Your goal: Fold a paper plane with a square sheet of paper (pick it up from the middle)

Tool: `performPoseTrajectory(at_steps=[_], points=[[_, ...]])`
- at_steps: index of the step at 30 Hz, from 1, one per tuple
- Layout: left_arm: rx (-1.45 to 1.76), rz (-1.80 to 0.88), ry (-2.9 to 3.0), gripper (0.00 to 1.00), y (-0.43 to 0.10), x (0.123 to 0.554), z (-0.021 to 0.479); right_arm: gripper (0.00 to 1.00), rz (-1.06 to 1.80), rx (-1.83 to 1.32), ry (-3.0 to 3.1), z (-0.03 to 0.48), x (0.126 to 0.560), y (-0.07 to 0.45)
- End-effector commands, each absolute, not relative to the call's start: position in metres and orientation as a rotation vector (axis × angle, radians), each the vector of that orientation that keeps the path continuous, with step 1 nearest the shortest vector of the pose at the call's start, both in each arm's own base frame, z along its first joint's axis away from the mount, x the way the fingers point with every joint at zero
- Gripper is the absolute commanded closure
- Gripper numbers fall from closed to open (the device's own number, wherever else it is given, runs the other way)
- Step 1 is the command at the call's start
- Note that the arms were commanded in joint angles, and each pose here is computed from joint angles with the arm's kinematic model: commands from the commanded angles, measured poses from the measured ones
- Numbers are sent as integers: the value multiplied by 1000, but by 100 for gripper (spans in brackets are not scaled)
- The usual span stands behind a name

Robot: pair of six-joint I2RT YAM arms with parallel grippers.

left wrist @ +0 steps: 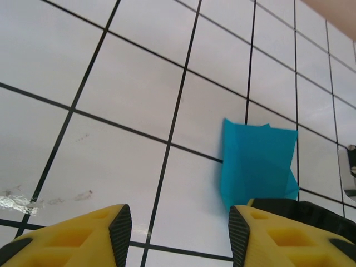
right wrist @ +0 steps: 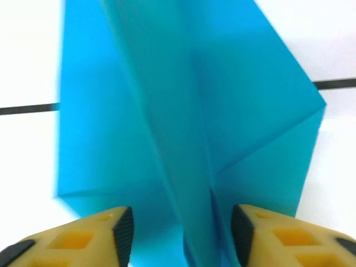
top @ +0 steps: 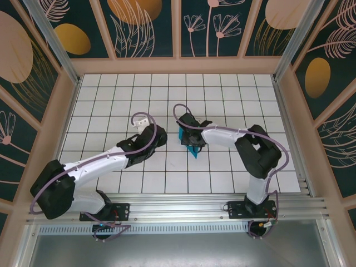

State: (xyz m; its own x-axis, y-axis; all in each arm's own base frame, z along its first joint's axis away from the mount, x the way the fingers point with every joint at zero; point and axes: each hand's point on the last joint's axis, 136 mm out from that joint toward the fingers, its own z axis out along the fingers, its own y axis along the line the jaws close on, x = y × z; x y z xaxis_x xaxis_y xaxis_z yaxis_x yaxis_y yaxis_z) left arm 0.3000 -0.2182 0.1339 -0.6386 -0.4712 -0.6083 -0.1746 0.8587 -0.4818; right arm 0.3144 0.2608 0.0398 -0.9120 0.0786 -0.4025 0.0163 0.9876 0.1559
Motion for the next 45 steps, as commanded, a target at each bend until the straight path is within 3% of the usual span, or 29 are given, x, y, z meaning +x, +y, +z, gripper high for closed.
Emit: performPoseTrajectory(at_steps=[1, 5, 11, 14, 17, 21, 26, 31, 39, 45], points=[[-482, -442, 2205, 46, -200, 298, 140, 41, 284, 53, 2581, 99, 318, 261], [-501, -444, 2139, 39, -188, 295, 149, 27, 381, 41, 2429, 152, 318, 258], [-501, -356, 2073, 28, -168, 296, 163, 19, 356, 101, 2214, 215, 319, 222], [-490, -248, 2044, 14, -152, 298, 167, 10, 193, 226, 2130, 227, 327, 169], [-505, -108, 2018, 2, -119, 308, 165, 9, 29, 372, 2061, 222, 342, 99], [-604, 114, 1935, 1, -54, 322, 169, 8, -210, 410, 1979, 205, 353, 19], [-638, 249, 1869, 2, -5, 337, 183, 7, -259, 351, 1964, 157, 360, -24], [-664, 370, 1826, 2, 35, 342, 166, 8, -112, 278, 1919, 121, 371, -26], [-497, 360, 1709, 1, 37, 361, 168, 8, 32, 24, 1681, 136, 368, 8], [-410, 304, 1619, 2, 35, 356, 162, 7, 79, 105, 1710, 121, 377, -9]])
